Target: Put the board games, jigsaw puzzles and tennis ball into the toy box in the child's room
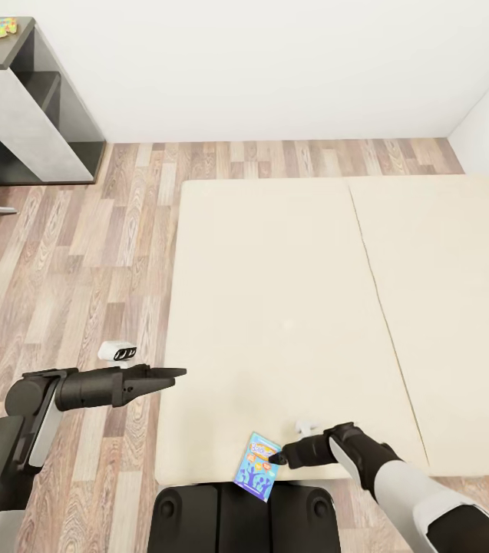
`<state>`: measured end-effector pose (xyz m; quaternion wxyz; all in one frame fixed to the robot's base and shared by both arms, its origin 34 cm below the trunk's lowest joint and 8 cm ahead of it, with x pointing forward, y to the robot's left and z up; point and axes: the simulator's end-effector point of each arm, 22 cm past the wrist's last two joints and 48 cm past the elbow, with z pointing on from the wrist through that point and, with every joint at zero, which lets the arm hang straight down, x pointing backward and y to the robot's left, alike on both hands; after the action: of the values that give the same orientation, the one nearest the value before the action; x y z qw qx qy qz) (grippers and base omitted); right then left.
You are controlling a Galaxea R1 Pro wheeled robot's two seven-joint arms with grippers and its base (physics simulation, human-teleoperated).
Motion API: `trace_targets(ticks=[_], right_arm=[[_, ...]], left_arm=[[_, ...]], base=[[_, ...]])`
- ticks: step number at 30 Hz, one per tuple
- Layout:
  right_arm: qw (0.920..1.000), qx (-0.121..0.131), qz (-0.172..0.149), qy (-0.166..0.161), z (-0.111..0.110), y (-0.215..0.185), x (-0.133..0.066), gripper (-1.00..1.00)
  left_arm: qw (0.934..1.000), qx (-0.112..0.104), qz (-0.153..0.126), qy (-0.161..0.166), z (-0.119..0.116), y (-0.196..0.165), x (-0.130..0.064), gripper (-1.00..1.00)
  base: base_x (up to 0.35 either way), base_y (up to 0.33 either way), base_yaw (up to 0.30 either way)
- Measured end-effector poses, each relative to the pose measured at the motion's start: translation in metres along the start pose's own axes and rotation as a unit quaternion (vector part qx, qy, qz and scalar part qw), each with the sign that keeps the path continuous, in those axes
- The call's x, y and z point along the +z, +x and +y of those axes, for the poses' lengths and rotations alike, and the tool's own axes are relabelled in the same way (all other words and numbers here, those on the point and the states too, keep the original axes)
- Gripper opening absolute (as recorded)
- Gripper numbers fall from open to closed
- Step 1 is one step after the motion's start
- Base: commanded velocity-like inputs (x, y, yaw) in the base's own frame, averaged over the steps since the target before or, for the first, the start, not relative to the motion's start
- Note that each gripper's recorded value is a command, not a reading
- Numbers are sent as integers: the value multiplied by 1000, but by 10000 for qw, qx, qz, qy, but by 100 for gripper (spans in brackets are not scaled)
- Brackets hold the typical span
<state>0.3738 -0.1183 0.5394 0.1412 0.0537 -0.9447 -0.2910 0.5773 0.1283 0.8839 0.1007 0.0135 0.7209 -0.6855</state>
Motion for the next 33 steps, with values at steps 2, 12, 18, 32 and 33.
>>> trace_targets(ticks=[2,12,18,32,33], right_arm=[[10000,8,15,-19,3,1,2,100],[9999,72,17,-136,18,3,10,100],[9969,644,-184,-401,33,-1,15,100],[9915,992,-751,-375,22,-3,19,100],[9915,995,-753,-370,22,-3,18,100]], left_arm=[[10000,-1,0,0,0,0,0,100],[10000,-1,0,0,0,0,0,100],[10000,-1,0,0,0,0,0,100],[10000,0,-19,-13,0,-1,-2,100],[10000,1,-26,-15,0,-1,-2,100]], base=[[0,0,0],[0,0,0],[0,0,0],[0,0,0],[0,0,0]])
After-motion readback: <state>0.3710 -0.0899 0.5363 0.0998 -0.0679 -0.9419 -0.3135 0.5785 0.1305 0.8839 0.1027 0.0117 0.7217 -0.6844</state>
